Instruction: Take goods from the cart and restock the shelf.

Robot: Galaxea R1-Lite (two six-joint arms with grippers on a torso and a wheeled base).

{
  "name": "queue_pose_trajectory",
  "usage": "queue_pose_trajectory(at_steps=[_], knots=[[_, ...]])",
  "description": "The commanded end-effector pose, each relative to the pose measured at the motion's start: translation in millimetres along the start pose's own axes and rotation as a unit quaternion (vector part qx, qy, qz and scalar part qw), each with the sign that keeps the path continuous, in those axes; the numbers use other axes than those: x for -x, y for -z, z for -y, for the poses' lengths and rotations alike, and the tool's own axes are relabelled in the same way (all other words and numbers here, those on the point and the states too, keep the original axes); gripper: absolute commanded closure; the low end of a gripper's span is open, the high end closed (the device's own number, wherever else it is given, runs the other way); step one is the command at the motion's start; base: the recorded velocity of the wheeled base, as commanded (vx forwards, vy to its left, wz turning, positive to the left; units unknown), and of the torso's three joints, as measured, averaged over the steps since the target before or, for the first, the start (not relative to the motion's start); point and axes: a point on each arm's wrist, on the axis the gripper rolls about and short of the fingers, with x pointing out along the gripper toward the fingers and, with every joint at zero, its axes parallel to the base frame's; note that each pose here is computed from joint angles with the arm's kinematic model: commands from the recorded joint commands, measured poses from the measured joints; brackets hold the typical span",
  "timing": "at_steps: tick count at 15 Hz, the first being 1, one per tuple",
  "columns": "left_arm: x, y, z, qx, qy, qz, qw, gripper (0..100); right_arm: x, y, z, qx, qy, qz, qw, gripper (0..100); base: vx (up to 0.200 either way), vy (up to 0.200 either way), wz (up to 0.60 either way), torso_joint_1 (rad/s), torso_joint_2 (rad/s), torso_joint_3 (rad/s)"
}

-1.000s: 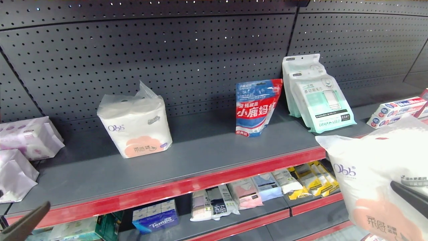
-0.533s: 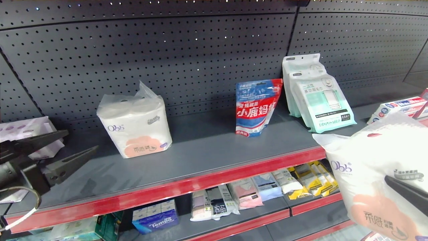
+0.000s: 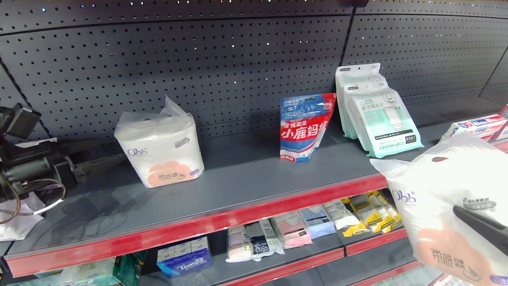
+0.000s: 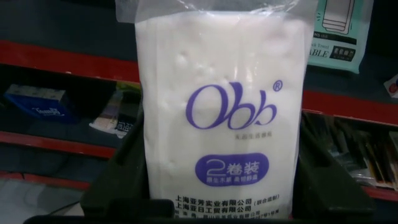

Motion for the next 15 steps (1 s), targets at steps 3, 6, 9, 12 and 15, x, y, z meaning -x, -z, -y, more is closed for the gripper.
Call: queue_pose_trajectory(at_steps=[3, 6, 9, 12, 15], knots=[[-22.8, 22.6, -28.8, 0.03, 0.014, -0.022, 0.9992, 0, -2.8, 0.1, 0.8, 0.003, -0.001, -0.006, 1.0, 100, 0.0, 0.0, 0.0, 0.0, 0.0, 0.0], [-34.2, 33.9, -35.8, 0.027, 0.045, -0.027, 0.9983, 0, -4.5, 0.2, 1.2, 0.004, -0.001, -0.009, 1.0, 100, 0.0, 0.0, 0.0, 0.0, 0.0, 0.0], [-46.3, 38.3, -46.2, 0.008, 0.074, -0.021, 0.997, 0, -5.9, 2.3, 0.8, 0.009, -0.004, -0.015, 1.0, 100, 0.0, 0.0, 0.0, 0.0, 0.0, 0.0], [-61.1, 38.7, -47.5, 0.004, 0.089, -0.02, 0.9958, 0, -7.1, 2.7, 1.1, 0.009, -0.004, -0.018, 1.0, 100, 0.0, 0.0, 0.0, 0.0, 0.0, 0.0], [-74.2, 37.8, -49.1, -0.002, 0.101, -0.018, 0.9948, 0, -6.8, 2.6, 1.0, 0.015, -0.004, -0.017, 1.0, 100, 0.0, 0.0, 0.0, 0.0, 0.0, 0.0]])
